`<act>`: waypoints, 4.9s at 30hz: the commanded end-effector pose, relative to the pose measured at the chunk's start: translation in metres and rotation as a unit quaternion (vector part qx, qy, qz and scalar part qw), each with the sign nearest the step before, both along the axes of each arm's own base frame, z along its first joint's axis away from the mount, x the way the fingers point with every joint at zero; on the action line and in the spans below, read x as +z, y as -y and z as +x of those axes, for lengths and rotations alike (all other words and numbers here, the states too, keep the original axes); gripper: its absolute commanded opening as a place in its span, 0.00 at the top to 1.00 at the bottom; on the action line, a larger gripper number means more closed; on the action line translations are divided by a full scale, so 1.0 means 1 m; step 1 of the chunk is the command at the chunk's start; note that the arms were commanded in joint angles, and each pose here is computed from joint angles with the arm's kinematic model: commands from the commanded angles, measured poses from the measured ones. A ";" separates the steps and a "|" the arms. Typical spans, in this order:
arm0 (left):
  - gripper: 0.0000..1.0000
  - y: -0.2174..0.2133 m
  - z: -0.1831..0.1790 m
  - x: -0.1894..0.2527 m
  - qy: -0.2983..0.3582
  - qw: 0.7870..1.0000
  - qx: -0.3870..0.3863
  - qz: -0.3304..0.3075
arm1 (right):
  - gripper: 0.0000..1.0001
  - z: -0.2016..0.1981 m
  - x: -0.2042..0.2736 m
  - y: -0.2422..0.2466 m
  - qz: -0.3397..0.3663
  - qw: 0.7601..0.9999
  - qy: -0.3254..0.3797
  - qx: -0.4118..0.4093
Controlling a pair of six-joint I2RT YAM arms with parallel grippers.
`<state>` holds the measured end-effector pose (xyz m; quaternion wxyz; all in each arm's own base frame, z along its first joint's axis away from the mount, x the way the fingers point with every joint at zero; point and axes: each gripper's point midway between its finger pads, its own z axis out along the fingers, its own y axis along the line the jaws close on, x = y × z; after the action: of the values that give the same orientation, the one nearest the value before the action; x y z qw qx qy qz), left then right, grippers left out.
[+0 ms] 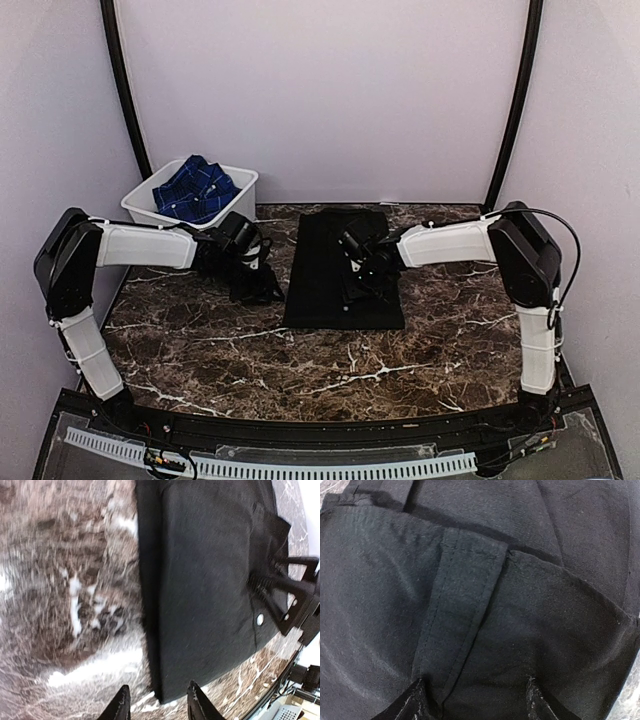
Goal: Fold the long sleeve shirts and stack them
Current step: Adjust the 2/3-rectangle-folded shirt at the center of the board, then pick up the 2/3-rectangle-folded shirt from the center of the board, then fold the 2/3-rectangle-folded shirt at the center of the board.
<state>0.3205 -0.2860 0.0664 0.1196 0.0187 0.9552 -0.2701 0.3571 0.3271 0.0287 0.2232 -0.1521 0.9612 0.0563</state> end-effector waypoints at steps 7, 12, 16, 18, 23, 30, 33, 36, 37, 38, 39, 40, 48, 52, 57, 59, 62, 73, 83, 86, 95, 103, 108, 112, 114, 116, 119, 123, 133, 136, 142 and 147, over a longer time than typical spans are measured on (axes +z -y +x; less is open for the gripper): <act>0.64 0.011 -0.047 -0.005 -0.036 0.998 -0.046 -0.024 | 0.28 0.005 0.039 -0.001 0.025 0.999 0.023 -0.009; 0.68 0.013 -0.055 -0.015 -0.052 0.997 -0.043 -0.023 | 0.43 0.017 0.052 0.013 0.091 0.995 0.019 -0.023; 0.72 0.009 -0.057 -0.023 -0.063 0.997 -0.032 -0.013 | 0.61 0.028 0.042 0.026 0.128 0.991 -0.001 -0.033; 0.73 0.008 -0.058 -0.025 -0.066 0.997 -0.028 -0.011 | 0.67 0.033 0.036 0.033 0.141 0.989 -0.010 -0.040; 0.74 0.007 -0.058 -0.027 -0.069 0.997 -0.024 -0.007 | 0.69 0.051 0.021 0.060 0.163 0.984 -0.022 -0.072; 0.74 0.004 -0.061 -0.028 -0.072 0.997 -0.024 -0.001 | 0.69 0.060 -0.010 0.087 0.154 0.980 -0.050 -0.114; 0.74 0.003 -0.062 -0.027 -0.072 0.997 -0.023 0.001 | 0.69 0.058 -0.017 0.100 0.141 0.979 -0.057 -0.135; 0.74 0.002 -0.063 -0.028 -0.072 0.997 -0.022 0.002 | 0.70 0.057 -0.017 0.112 0.132 0.978 -0.056 -0.152; 0.74 0.001 -0.063 -0.028 -0.073 0.997 -0.021 0.002 | 0.70 0.056 -0.014 0.113 0.131 0.978 -0.053 -0.153; 0.74 0.001 -0.064 -0.028 -0.074 0.997 -0.021 0.003 | 0.70 0.055 -0.010 0.114 0.133 0.978 -0.049 -0.151; 0.74 0.002 -0.063 -0.028 -0.074 0.997 -0.020 0.001 | 0.70 0.054 -0.004 0.114 0.136 0.978 -0.045 -0.149; 0.74 0.003 -0.064 -0.027 -0.075 0.997 -0.021 -0.003 | 0.69 0.053 0.000 0.114 0.140 0.978 -0.042 -0.146; 0.72 0.012 -0.062 -0.019 -0.075 0.996 -0.022 -0.032 | 0.63 0.014 0.029 0.117 0.170 0.977 -0.038 -0.120; 0.72 0.014 -0.061 -0.021 -0.079 0.996 -0.016 -0.035 | 0.62 -0.019 0.027 0.114 0.181 0.976 -0.058 -0.105; 0.73 0.014 -0.059 -0.021 -0.077 0.996 -0.011 -0.036 | 0.63 -0.061 0.024 0.109 0.204 0.971 -0.086 -0.091; 0.73 0.015 -0.059 -0.021 -0.076 0.996 -0.010 -0.037 | 0.64 -0.073 0.021 0.106 0.207 0.970 -0.095 -0.087; 0.73 0.015 -0.059 -0.021 -0.077 0.996 -0.008 -0.040 | 0.64 -0.086 0.018 0.103 0.207 0.969 -0.103 -0.084; 0.74 0.015 -0.057 -0.025 -0.078 0.996 -0.002 -0.038 | 0.70 -0.104 0.003 0.096 0.209 0.966 -0.124 -0.089; 0.74 0.016 -0.056 -0.030 -0.078 0.996 0.000 -0.039 | 0.73 -0.109 -0.005 0.096 0.208 0.964 -0.133 -0.099; 0.74 0.016 -0.058 -0.033 -0.083 0.996 -0.002 -0.039 | 0.74 -0.111 -0.007 0.096 0.208 0.963 -0.136 -0.100; 0.75 0.014 -0.060 -0.044 -0.091 0.995 0.000 -0.037 | 0.75 -0.114 -0.013 0.094 0.213 0.961 -0.142 -0.104; 0.75 0.016 -0.060 -0.049 -0.096 0.995 0.002 -0.038 | 0.78 -0.114 -0.014 0.094 0.215 0.960 -0.143 -0.105; 0.78 0.018 -0.062 -0.050 -0.102 0.994 0.002 -0.039 | 0.79 -0.113 -0.014 0.092 0.218 0.960 -0.143 -0.105; 0.82 0.017 -0.061 -0.053 -0.102 0.994 0.008 -0.033 | 0.81 -0.111 -0.013 0.091 0.223 0.959 -0.140 -0.105; 0.86 0.018 -0.060 -0.053 -0.103 0.994 0.007 -0.034 | 0.83 -0.110 -0.012 0.089 0.225 0.959 -0.138 -0.104; 0.90 0.020 -0.059 -0.054 -0.101 0.994 0.008 -0.034 | 0.86 -0.109 -0.012 0.088 0.228 0.958 -0.136 -0.104; 0.99 0.022 -0.057 -0.053 -0.098 0.995 0.006 -0.033 | 0.92 -0.106 -0.010 0.088 0.232 0.958 -0.130 -0.107; 1.00 0.023 -0.057 -0.050 -0.092 0.995 0.000 -0.022 | 1.00 -0.104 -0.005 0.085 0.240 0.957 -0.122 -0.108; 1.00 0.004 -0.088 -0.030 -0.075 0.997 -0.012 0.034 | 1.00 -0.141 0.011 0.088 0.234 0.960 -0.117 -0.095; 1.00 -0.001 -0.104 -0.017 -0.069 0.997 -0.014 0.033 | 1.00 -0.158 0.020 0.090 0.236 0.960 -0.116 -0.093; 1.00 0.000 -0.144 0.014 -0.045 0.997 -0.041 0.037 | 1.00 -0.192 0.050 0.085 0.244 0.961 -0.108 -0.077; 1.00 0.012 -0.150 0.076 -0.004 0.998 -0.061 0.010 | 1.00 -0.189 0.120 0.069 0.270 0.959 -0.070 -0.057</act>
<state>0.1735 -0.3015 0.1006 0.0769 0.0725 0.9569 -0.2706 0.1570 0.2510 0.0933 0.1508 -0.0393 0.9406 0.3018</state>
